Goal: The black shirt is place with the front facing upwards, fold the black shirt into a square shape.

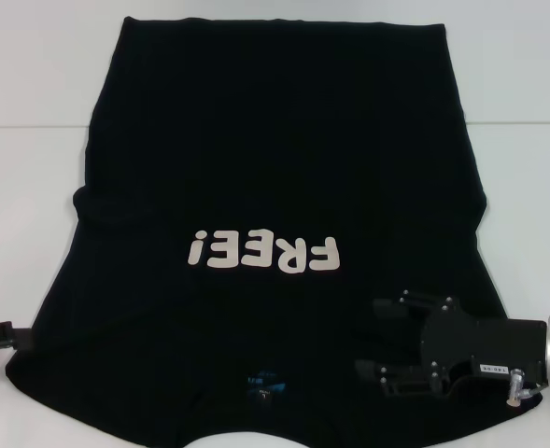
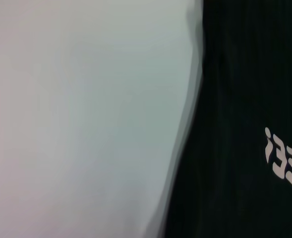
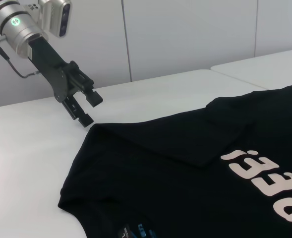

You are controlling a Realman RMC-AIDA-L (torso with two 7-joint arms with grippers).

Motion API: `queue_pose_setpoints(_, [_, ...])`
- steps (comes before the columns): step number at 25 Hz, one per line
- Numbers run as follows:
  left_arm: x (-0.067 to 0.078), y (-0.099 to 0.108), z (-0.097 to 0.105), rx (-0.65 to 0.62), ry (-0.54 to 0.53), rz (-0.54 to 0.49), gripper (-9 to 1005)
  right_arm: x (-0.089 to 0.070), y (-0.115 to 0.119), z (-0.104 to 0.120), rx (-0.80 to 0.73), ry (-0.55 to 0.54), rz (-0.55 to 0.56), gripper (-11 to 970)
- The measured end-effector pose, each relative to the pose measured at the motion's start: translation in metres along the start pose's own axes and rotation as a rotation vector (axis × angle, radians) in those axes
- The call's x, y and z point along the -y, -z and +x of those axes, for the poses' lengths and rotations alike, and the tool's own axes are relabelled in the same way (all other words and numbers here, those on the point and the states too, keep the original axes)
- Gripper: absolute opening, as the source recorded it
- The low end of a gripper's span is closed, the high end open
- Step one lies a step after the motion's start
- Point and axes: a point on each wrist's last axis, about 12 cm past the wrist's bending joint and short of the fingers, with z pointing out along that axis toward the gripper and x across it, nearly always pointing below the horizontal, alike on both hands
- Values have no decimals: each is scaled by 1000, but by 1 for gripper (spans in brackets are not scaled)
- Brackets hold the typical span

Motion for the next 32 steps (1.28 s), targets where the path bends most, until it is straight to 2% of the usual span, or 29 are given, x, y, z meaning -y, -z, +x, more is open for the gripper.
queue_pose_setpoints(12, [1,-8,-2,-2,-5,-3,920,1,-1,-3,3,7,-4,915])
queue_pose_setpoints(23, [16,-24,-9,-60,-51,21,919,2,-2,-6,13,5,-12,915])
queue_pose_setpoints(32, [14,-19,-14,-41,-63,-10,919,2,-1,-9,36,0,-11,914])
